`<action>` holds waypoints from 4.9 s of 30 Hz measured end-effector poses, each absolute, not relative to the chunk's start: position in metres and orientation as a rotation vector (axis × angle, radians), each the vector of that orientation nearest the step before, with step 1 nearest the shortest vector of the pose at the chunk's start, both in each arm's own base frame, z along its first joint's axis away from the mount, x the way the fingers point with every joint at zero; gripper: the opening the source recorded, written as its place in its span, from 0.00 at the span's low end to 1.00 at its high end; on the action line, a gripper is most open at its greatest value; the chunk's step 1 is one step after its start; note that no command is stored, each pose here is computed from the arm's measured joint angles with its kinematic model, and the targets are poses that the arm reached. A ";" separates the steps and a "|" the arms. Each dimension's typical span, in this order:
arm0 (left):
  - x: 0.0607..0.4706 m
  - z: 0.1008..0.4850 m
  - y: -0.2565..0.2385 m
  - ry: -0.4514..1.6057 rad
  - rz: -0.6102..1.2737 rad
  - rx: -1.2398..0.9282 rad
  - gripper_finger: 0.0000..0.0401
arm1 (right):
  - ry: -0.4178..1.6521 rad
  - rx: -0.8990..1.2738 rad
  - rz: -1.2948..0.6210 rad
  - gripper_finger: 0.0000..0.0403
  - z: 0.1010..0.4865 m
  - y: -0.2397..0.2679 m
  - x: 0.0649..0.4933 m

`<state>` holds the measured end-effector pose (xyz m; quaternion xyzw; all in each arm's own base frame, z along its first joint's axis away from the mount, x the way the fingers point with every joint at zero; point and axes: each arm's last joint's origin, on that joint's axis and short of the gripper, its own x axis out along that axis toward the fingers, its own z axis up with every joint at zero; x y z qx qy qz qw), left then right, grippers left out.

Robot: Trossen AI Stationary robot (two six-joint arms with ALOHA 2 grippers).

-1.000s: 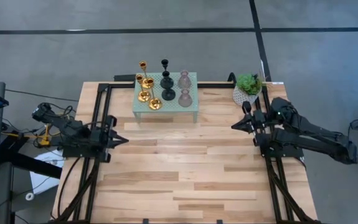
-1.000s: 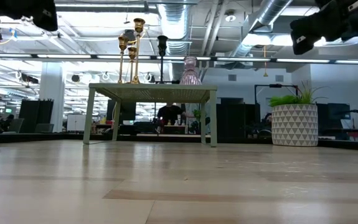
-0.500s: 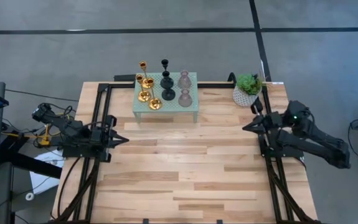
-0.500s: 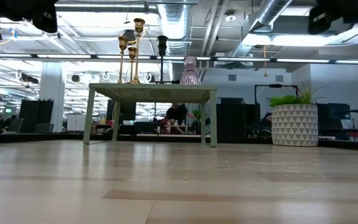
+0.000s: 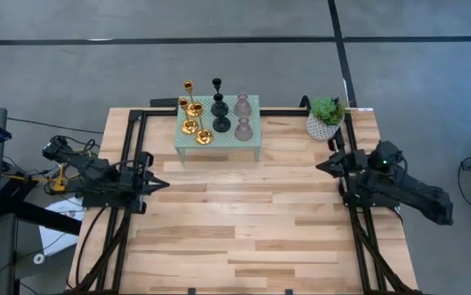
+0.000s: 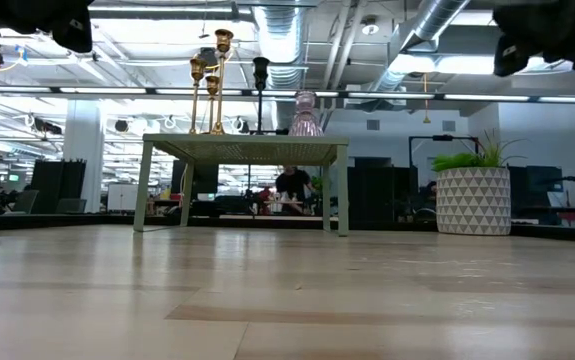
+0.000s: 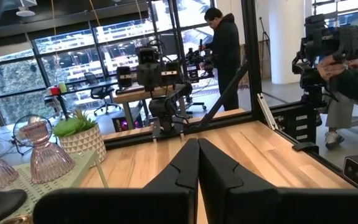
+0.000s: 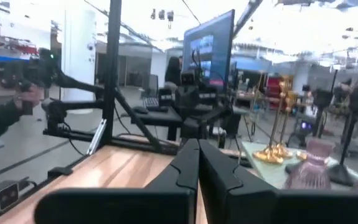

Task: Pick & Place candle stick holders
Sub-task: Return to Home Position

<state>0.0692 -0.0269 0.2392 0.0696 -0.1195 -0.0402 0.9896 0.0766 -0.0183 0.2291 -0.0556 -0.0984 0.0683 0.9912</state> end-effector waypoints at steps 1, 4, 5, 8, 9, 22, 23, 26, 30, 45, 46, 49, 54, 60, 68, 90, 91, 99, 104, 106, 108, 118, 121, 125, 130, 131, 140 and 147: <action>0.069 0.239 -0.027 -0.240 -0.081 0.140 0.01 | -0.221 -0.120 0.140 0.00 0.227 -0.018 0.077; 0.069 0.239 -0.027 -0.240 -0.081 0.140 0.02 | -0.257 -0.113 0.136 0.00 0.218 -0.020 0.080; 0.069 0.239 -0.027 -0.240 -0.081 0.140 0.02 | -0.260 -0.102 0.134 0.00 0.214 -0.021 0.081; 0.069 0.239 -0.027 -0.236 -0.081 0.145 0.01 | -0.268 -0.084 0.123 0.00 0.206 -0.022 0.084; 0.069 0.239 -0.027 -0.236 -0.081 0.147 0.01 | -0.257 -0.067 0.121 0.00 0.202 -0.023 0.085; 0.069 0.239 -0.027 -0.236 -0.080 0.149 0.02 | -0.271 -0.046 0.006 0.00 0.193 -0.027 0.087; 0.069 0.239 -0.027 -0.236 -0.080 0.150 0.02 | -0.270 -0.046 0.002 0.00 0.193 -0.027 0.087; 0.069 0.239 -0.027 -0.236 -0.080 0.149 0.02 | -0.265 -0.044 -0.006 0.00 0.192 -0.028 0.088; 0.069 0.239 -0.027 -0.235 -0.080 0.150 0.02 | -0.228 -0.025 -0.016 0.00 0.188 -0.028 0.088; 0.069 0.239 -0.027 -0.234 -0.081 0.150 0.02 | -0.201 -0.035 -0.115 0.00 0.185 -0.031 0.089; 0.069 0.239 -0.027 -0.234 -0.081 0.150 0.02 | -0.199 -0.035 -0.115 0.00 0.185 -0.031 0.089; 0.069 0.239 -0.027 -0.234 -0.081 0.150 0.02 | -0.181 -0.028 -0.116 0.00 0.183 -0.032 0.089; 0.069 0.239 -0.027 -0.234 -0.081 0.150 0.02 | -0.158 -0.017 -0.121 0.00 0.181 -0.032 0.090; 0.069 0.239 -0.027 -0.234 -0.081 0.150 0.02 | -0.155 -0.003 -0.163 0.00 0.180 -0.032 0.090; 0.069 0.239 -0.027 -0.234 -0.080 0.150 0.02 | -0.136 -0.004 -0.269 0.00 0.178 -0.032 0.091; 0.070 0.238 -0.025 -0.222 -0.013 0.186 0.02 | -0.016 0.023 -0.230 0.00 0.166 -0.020 0.096; 0.070 0.238 -0.025 -0.222 -0.013 0.186 0.02 | -0.016 0.024 -0.230 0.00 0.166 -0.020 0.096; 0.070 0.238 -0.025 -0.221 -0.013 0.187 0.02 | -0.016 0.028 -0.230 0.00 0.166 -0.020 0.096; 0.070 0.238 -0.025 -0.221 -0.012 0.189 0.01 | -0.020 0.063 -0.230 0.00 0.166 -0.021 0.096; 0.070 0.238 -0.025 -0.220 -0.011 0.189 0.01 | -0.022 0.079 -0.230 0.00 0.166 -0.021 0.096; 0.070 0.238 -0.025 -0.219 -0.007 0.189 0.01 | -0.024 0.094 -0.230 0.00 0.166 -0.021 0.096; 0.072 0.238 -0.020 -0.214 0.057 0.210 0.01 | -0.025 0.105 -0.229 0.00 0.166 -0.021 0.096; 0.072 0.238 -0.019 -0.219 0.044 0.216 0.01 | -0.027 0.117 -0.230 0.00 0.166 -0.021 0.096; 0.073 0.238 -0.018 -0.222 0.050 0.220 0.01 | -0.028 0.127 -0.230 0.00 0.166 -0.021 0.096; 0.073 0.238 -0.016 -0.227 0.043 0.218 0.01 | -0.031 0.131 -0.229 0.00 0.166 -0.021 0.096; 0.074 0.238 -0.016 -0.228 0.041 0.215 0.01 | -0.034 0.131 -0.229 0.00 0.166 -0.021 0.096; 0.076 0.223 -0.020 -0.101 -0.141 0.169 0.01 | -0.043 0.129 -0.229 0.00 0.167 -0.021 0.096; 0.084 0.199 -0.025 -0.065 -0.225 0.161 0.01 | -0.043 0.129 -0.229 0.00 0.167 -0.021 0.096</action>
